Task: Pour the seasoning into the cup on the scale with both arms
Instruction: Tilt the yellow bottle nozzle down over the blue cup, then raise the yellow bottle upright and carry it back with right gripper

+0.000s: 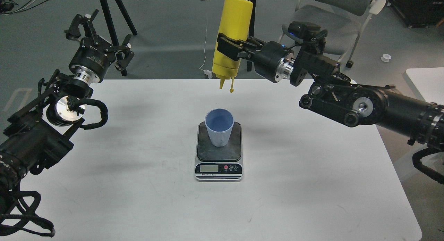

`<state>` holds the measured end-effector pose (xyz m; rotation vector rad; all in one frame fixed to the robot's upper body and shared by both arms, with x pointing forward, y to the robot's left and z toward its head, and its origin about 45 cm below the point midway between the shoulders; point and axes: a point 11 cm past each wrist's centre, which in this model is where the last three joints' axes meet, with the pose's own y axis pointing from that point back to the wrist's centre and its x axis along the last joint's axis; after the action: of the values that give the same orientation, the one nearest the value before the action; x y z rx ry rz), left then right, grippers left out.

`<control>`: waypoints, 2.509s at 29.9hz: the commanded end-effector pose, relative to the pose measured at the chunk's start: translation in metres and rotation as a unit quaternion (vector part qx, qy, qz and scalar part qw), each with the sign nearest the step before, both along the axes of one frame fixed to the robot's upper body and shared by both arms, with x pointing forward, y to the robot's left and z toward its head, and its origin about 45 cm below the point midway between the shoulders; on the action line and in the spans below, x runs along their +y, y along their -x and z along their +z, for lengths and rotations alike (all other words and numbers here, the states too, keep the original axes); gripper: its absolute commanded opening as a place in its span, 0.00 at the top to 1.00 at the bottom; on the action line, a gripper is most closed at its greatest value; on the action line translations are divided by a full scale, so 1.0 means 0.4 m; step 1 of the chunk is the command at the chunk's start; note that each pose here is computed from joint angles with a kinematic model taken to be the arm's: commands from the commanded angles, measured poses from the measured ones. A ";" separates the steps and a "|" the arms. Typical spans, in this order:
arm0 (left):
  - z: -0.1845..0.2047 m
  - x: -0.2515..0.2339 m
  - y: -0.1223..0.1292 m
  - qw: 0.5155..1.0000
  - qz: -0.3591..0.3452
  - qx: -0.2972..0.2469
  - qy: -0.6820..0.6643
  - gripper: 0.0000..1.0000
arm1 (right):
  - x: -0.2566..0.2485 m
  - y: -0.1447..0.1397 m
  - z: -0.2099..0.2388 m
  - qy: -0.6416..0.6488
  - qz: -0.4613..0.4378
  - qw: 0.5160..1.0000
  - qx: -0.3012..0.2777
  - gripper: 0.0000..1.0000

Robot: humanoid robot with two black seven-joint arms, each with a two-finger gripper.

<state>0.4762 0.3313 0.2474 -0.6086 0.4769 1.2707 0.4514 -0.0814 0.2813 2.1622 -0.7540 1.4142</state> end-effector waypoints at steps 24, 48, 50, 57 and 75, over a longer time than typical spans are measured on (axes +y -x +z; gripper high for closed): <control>-0.010 0.005 0.005 1.000 0.002 0.004 -0.002 0.01 | 0.022 0.039 -0.121 0.068 0.032 0.996 -0.042 0.54; -0.008 -0.006 0.001 1.000 -0.002 0.006 -0.004 0.01 | -0.492 0.063 0.093 -0.366 -0.175 0.877 0.258 0.53; -0.006 -0.009 -0.001 1.000 -0.001 0.005 -0.004 0.01 | -0.525 0.081 0.069 -0.425 -0.181 0.831 0.311 0.53; -0.003 -0.013 -0.003 1.000 -0.005 0.004 -0.006 0.01 | -0.594 0.148 -0.033 -0.543 -0.184 0.707 0.414 0.53; -0.059 -0.015 0.022 1.000 -0.002 0.021 0.016 0.01 | -0.634 0.299 -0.330 -0.778 -0.174 0.385 0.465 0.51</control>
<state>0.4695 0.3308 0.2313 -0.5995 0.5109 1.2768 0.3364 -0.3399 0.1666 2.6911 -2.0437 -1.5318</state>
